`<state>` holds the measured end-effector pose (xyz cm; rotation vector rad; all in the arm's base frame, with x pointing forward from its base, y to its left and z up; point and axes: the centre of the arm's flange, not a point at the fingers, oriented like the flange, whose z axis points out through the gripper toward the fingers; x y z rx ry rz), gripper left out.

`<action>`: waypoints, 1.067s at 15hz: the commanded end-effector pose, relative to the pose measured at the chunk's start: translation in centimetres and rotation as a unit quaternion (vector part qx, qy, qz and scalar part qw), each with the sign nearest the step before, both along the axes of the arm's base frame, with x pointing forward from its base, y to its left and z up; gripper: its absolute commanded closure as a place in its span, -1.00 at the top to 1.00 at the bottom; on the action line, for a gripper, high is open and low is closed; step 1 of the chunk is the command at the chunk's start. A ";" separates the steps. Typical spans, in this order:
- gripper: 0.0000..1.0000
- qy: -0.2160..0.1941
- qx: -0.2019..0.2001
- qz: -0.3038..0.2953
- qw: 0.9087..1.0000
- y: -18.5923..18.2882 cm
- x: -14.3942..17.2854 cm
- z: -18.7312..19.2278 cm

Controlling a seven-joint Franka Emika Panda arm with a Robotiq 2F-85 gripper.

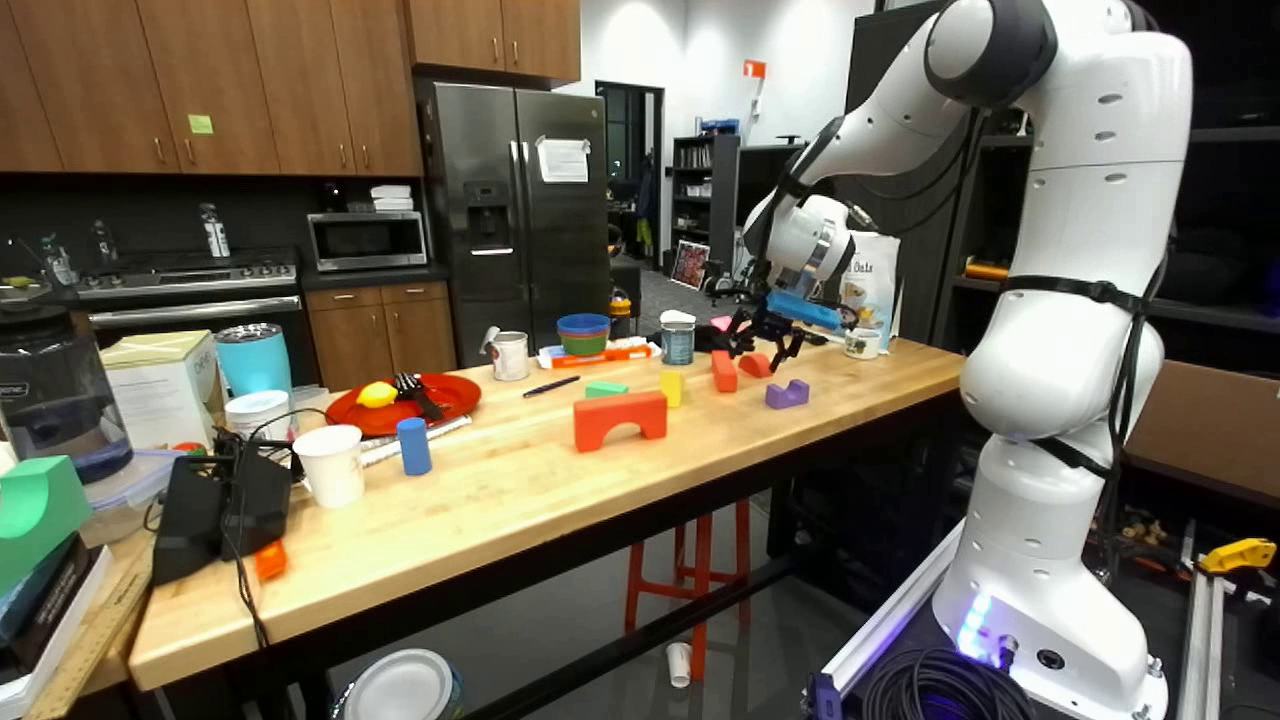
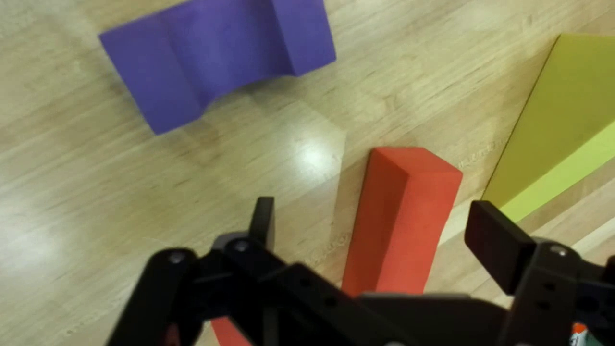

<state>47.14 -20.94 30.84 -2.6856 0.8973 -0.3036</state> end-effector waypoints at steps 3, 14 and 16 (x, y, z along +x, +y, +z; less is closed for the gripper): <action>1.00 -0.043 0.028 0.079 0.996 -1.3 2.3 -0.3; 1.00 -0.008 0.083 0.141 0.987 -1.7 5.8 -2.4; 0.93 -0.003 0.085 0.136 0.987 -2.0 6.0 -2.9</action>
